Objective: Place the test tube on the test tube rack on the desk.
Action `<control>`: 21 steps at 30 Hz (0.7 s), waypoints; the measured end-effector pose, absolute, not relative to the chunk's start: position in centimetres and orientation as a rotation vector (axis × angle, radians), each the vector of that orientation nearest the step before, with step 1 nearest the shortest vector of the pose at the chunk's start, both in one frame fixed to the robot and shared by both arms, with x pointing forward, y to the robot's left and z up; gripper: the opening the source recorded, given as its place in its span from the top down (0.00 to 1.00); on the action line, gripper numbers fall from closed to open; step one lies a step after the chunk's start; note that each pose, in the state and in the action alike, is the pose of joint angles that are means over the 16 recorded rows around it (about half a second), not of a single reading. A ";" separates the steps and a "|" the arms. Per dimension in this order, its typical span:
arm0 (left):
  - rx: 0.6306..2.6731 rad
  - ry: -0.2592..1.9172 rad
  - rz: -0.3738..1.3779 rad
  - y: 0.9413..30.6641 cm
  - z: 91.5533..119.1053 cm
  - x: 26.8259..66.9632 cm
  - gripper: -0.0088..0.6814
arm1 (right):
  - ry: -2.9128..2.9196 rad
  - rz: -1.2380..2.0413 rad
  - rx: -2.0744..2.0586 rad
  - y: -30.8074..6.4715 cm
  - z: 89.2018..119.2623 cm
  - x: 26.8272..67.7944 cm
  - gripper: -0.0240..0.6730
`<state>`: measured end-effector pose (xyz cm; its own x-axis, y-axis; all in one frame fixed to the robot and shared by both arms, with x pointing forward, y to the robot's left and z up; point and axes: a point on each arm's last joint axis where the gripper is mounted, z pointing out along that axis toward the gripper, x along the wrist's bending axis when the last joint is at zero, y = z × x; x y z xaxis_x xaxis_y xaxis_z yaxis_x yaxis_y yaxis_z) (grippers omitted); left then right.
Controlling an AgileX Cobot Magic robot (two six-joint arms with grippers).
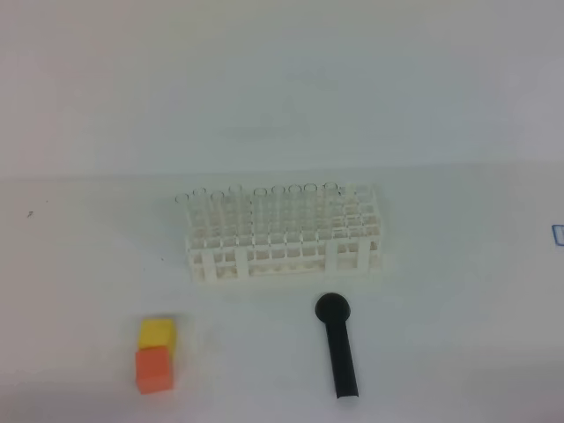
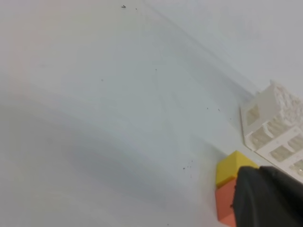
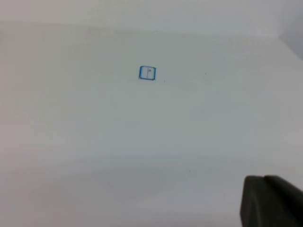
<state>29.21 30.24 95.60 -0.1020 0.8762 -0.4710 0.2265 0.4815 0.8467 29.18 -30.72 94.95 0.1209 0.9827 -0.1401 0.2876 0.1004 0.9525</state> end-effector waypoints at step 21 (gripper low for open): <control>0.955 1.625 0.744 30.4 95.5 29.2 0.99 | 1.427 0.918 1.344 -30.3 94.9 29.2 0.97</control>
